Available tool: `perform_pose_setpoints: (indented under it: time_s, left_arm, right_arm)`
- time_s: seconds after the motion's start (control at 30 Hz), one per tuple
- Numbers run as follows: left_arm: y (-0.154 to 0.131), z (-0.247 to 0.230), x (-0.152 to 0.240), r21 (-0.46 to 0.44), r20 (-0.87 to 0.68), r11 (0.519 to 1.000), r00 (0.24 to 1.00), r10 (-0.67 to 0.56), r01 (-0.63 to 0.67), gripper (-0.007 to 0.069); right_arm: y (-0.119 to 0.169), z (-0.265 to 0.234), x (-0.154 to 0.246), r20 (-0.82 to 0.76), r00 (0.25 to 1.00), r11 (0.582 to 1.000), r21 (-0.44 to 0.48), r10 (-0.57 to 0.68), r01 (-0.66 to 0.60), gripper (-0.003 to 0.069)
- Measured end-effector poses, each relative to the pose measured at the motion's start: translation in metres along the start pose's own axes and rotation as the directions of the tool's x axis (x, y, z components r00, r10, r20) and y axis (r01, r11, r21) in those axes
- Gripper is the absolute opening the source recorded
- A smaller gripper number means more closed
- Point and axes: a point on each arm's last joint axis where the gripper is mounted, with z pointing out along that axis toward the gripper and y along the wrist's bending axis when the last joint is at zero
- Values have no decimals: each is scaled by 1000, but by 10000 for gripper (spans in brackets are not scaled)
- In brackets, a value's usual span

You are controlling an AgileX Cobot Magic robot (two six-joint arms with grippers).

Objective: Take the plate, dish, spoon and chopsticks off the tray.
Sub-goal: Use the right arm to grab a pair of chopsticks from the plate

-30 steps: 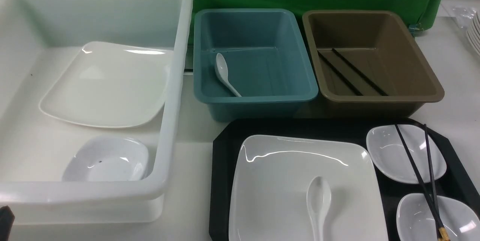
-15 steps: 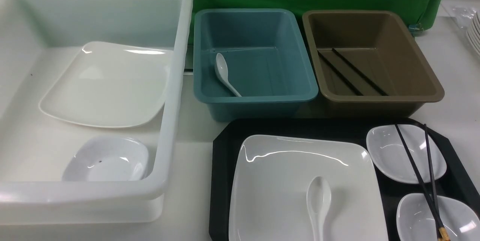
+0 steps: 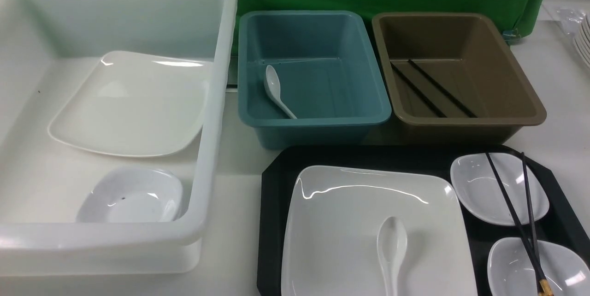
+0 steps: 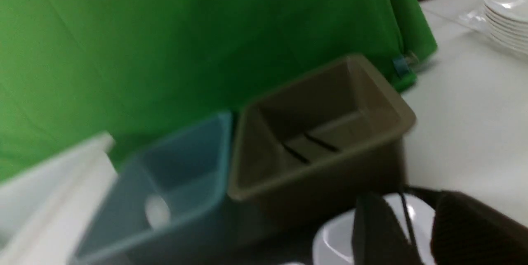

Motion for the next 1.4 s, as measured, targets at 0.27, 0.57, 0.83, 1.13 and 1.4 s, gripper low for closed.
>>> perform_pose_setpoints:
  time_s: [0.27, 0.57, 0.83, 1.13, 1.4]
  left_arm:
    - [-26, 51, -14, -197, -530, 917, 824, 199, -348, 32]
    - [5, 90, 45, 20, -964, 873, 223, 147, -487, 32]
    - [9, 95, 52, 57, -974, 880, 165, 152, -472, 32]
    - [6, 92, 53, 49, -981, 895, 148, 127, -444, 32]
    - [6, 92, 54, 48, -982, 899, 142, 121, -435, 32]
  right_arm:
    - [9, -2, -17, 184, 982, 995, -101, 33, -14, 239]
    - [42, 21, -87, -381, 902, 968, 65, -202, 244, 30]
    - [46, 119, -98, -909, 368, 876, 7, -195, 482, 22]
    - [26, 220, -46, -990, 108, 869, -24, -89, 493, 230]
    - [10, 263, -7, -996, 52, 870, -34, -68, 491, 605]
